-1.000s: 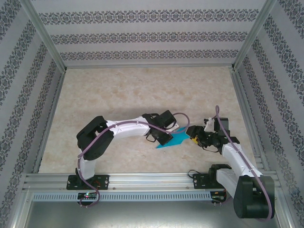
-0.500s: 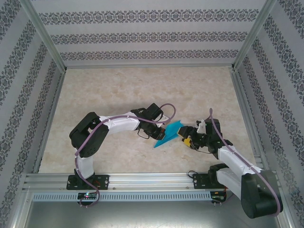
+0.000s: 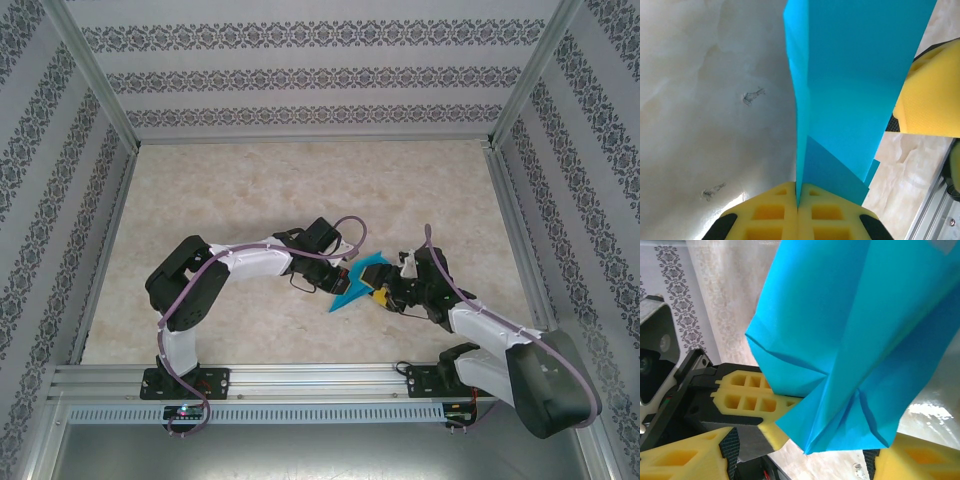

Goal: Fold a paper plane with a square sheet of paper (pick it up from the middle)

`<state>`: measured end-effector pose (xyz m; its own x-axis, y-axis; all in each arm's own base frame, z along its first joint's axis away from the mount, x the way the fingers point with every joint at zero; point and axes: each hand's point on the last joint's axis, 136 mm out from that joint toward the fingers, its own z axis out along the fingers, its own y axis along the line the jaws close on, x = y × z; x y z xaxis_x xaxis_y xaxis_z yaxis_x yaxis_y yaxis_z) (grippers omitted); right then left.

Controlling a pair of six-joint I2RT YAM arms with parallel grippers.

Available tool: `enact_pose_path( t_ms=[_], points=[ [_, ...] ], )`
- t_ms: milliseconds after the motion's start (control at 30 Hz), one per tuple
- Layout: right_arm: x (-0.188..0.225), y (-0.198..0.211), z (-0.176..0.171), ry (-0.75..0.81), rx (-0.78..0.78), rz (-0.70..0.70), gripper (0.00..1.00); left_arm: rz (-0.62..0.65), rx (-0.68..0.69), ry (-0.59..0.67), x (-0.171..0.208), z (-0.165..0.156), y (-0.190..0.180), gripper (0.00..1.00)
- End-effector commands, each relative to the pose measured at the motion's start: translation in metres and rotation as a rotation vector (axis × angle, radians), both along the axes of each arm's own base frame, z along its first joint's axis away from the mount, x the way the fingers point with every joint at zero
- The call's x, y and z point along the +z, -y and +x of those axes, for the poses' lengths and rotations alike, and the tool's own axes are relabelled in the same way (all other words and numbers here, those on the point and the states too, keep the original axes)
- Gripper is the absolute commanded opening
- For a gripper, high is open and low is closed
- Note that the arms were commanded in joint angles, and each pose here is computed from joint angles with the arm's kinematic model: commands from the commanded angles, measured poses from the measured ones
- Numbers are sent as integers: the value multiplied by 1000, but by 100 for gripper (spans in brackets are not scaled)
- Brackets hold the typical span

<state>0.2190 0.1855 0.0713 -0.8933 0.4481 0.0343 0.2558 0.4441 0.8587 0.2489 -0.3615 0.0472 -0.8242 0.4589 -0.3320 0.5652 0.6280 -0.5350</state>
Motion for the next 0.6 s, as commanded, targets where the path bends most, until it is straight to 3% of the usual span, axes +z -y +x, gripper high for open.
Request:
enact_pose_path(
  t_ms=[0, 167, 333, 567],
  points=[
    [20, -6, 7, 55, 9, 10, 67, -49, 22, 24, 17, 6, -2, 4],
    [21, 2, -11, 8, 20, -38, 68, -61, 28, 27, 20, 7, -2, 4],
    [41, -1, 0, 53, 8, -23, 67, -72, 29, 19, 21, 7, -1, 3],
    [28, -8, 10, 31, 36, -42, 66, -89, 36, 15, 25, 7, 1, 4]
  ],
)
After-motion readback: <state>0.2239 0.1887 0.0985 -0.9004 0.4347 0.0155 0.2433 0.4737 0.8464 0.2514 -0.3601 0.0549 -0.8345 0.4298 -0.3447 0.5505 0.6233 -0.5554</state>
